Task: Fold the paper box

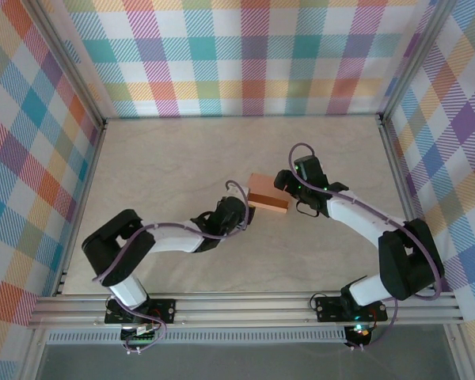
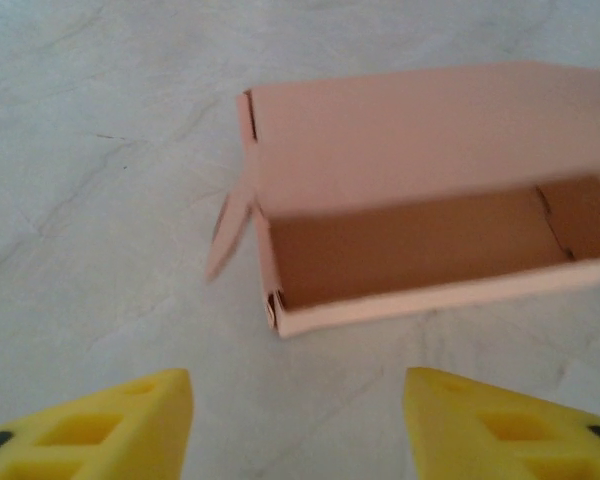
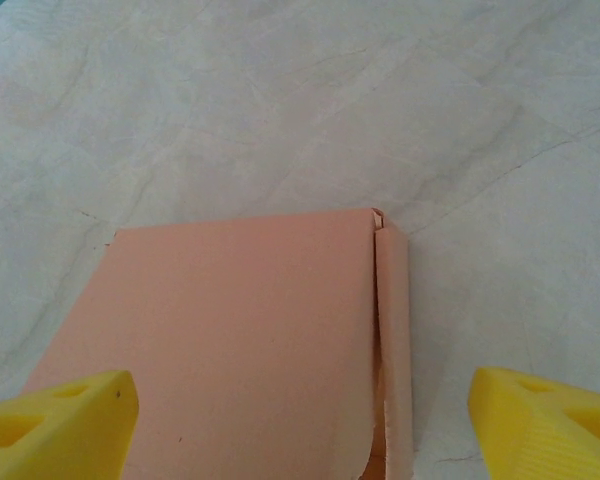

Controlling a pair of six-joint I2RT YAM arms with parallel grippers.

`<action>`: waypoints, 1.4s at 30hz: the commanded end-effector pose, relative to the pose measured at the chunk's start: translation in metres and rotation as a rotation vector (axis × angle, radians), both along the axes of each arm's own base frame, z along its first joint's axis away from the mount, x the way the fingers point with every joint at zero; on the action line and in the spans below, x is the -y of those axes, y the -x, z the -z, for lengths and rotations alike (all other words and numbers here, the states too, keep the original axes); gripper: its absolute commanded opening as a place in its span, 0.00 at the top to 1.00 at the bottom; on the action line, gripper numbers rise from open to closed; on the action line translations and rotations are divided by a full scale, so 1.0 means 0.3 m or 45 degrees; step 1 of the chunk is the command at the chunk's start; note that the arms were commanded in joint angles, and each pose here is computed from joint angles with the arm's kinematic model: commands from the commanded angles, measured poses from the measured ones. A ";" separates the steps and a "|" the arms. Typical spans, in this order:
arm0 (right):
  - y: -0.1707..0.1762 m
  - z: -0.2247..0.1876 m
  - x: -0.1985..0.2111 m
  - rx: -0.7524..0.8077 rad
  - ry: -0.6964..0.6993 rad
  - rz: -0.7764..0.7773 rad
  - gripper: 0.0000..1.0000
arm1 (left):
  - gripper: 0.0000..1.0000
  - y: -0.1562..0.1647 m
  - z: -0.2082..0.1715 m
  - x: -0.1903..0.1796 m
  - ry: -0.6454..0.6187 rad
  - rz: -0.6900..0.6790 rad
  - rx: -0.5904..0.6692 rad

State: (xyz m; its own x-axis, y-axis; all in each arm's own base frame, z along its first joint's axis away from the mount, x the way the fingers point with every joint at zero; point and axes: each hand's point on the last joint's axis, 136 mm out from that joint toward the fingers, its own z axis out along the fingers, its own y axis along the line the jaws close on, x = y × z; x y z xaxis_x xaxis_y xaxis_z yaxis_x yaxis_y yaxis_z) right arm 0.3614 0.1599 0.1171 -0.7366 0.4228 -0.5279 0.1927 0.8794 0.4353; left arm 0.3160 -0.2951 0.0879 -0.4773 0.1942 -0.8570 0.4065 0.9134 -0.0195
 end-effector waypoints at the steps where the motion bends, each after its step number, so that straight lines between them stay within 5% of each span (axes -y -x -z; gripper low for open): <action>1: -0.017 0.007 -0.013 -0.031 -0.028 -0.020 0.14 | 0.34 0.054 -0.077 -0.001 0.057 0.078 0.057; 7: -0.019 0.084 -0.056 -0.102 -0.016 -0.183 0.17 | 0.19 0.121 -0.259 -0.003 0.150 0.271 0.172; 9: -0.022 0.104 -0.059 -0.105 0.008 -0.226 0.20 | 0.02 0.123 -0.312 0.005 0.214 0.329 0.154; 15: -0.034 0.121 -0.072 -0.058 0.065 -0.338 0.34 | 0.00 -0.012 -0.379 -0.033 0.389 0.179 -0.047; 26: -0.058 0.125 -0.067 0.013 0.029 -0.455 0.48 | 0.31 -0.258 -0.131 -0.022 0.314 0.001 -0.484; 38: -0.055 0.178 -0.040 -0.038 0.008 -0.434 0.47 | 0.56 -0.268 0.049 0.001 0.248 -0.006 -0.625; 42: -0.052 0.211 -0.039 -0.055 0.001 -0.435 0.48 | 0.57 -0.253 0.083 -0.012 0.247 -0.024 -0.641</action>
State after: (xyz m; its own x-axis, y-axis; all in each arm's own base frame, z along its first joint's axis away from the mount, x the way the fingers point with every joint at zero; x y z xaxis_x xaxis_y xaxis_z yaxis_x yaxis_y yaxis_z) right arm 0.3797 0.1716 0.0636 -0.8508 0.1602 -0.5004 -0.0801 0.9017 0.4249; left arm 0.3973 -0.2950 0.0750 -0.8247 0.0447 -0.5638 0.3019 0.8778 -0.3720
